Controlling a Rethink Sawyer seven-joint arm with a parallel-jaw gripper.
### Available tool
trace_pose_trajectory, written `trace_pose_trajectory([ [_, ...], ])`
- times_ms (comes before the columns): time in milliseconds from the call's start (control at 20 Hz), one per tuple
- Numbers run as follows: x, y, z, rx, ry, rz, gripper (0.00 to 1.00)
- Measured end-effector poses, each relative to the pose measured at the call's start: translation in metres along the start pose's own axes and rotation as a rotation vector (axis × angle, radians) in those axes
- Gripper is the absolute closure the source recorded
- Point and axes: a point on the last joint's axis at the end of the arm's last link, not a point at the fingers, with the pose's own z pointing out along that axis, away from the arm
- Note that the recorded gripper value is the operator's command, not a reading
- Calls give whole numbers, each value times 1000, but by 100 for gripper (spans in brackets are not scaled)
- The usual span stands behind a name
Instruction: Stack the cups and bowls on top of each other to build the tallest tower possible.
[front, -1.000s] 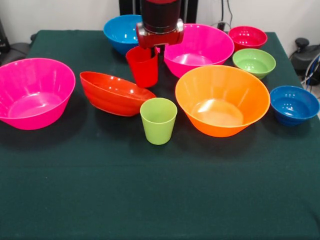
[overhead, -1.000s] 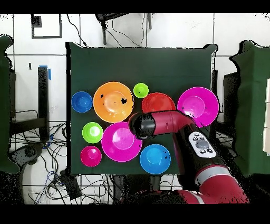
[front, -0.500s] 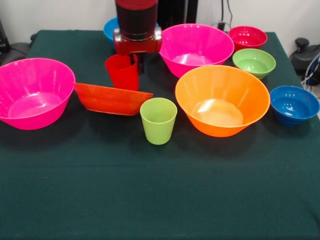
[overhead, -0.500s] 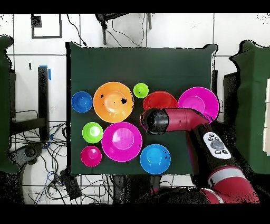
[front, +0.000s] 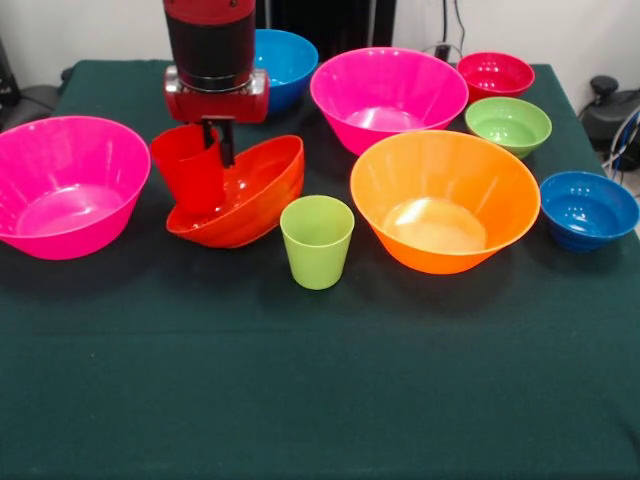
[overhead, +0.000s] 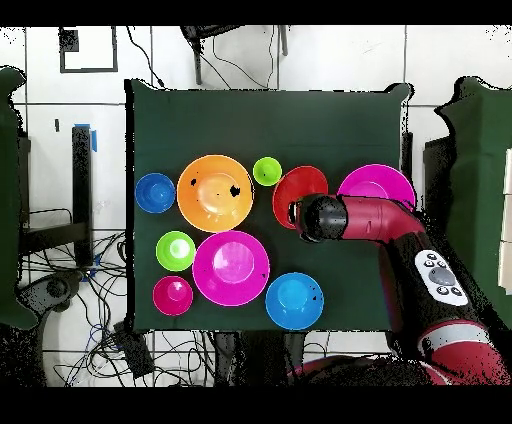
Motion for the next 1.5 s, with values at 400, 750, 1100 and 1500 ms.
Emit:
trace_pose_trajectory([
  [400, 1, -10, -4, 6, 14, 13, 100],
  [750, -3, -17, -9, 14, 57, 21, 100],
  [1100, 5, -17, -43, 41, 45, 9, 100],
  [1500, 10, 1, -72, 66, 29, -29, 100],
])
